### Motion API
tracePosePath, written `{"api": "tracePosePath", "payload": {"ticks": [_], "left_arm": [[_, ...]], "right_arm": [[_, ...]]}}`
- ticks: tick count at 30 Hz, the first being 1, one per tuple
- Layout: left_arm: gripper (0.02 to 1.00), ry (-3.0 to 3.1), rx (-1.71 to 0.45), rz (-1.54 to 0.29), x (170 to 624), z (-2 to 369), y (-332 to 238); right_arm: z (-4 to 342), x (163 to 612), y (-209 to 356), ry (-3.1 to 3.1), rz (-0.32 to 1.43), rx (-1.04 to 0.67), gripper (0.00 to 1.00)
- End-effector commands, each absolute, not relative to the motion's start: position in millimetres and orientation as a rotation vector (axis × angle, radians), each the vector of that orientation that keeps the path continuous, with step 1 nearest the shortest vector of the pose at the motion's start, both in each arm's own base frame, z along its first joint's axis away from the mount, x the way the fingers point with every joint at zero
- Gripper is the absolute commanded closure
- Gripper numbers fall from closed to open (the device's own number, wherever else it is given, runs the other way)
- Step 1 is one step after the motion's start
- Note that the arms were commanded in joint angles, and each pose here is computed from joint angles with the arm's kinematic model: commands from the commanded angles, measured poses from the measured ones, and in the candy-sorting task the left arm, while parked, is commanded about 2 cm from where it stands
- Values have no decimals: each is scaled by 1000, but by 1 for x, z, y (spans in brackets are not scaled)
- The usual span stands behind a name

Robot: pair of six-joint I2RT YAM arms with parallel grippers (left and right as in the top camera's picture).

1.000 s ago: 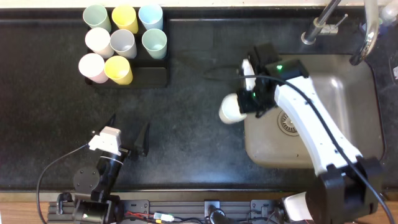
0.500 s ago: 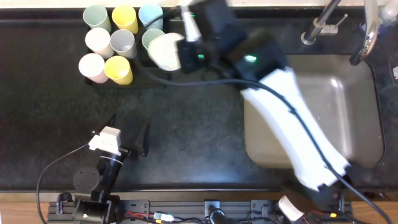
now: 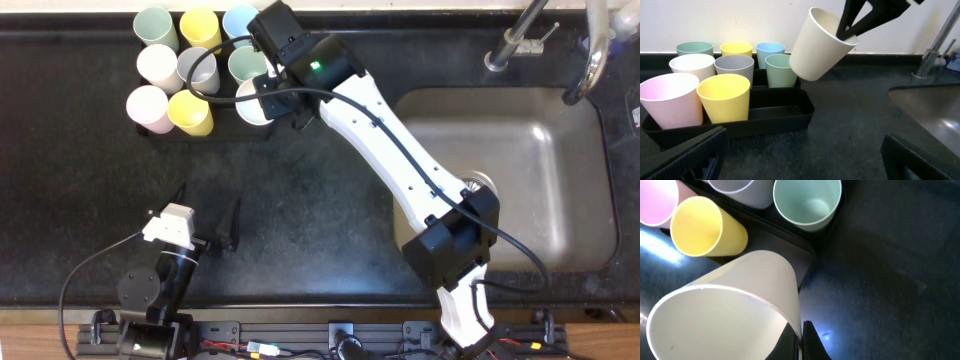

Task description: Store Cups

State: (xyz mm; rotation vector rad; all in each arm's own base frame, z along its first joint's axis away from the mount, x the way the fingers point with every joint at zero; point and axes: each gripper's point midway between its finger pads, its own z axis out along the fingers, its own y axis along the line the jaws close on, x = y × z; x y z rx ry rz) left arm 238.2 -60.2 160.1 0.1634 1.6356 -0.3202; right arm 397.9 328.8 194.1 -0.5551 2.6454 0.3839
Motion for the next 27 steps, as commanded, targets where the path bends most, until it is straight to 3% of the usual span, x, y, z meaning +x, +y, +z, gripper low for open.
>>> {"api": "tracePosePath", "payload": {"ticks": [1,18,27], "left_arm": [[18,1625,186,-313,237,162,-61],[18,1625,186,-313,237,162,-61],[18,1625,186,-313,237,162,-61]], "right_arm": [[190,403,340,2631,393,-556,958],[137,410,358,2697,377,-547,958],[125,414,364,2704,388,-514,956]]}}
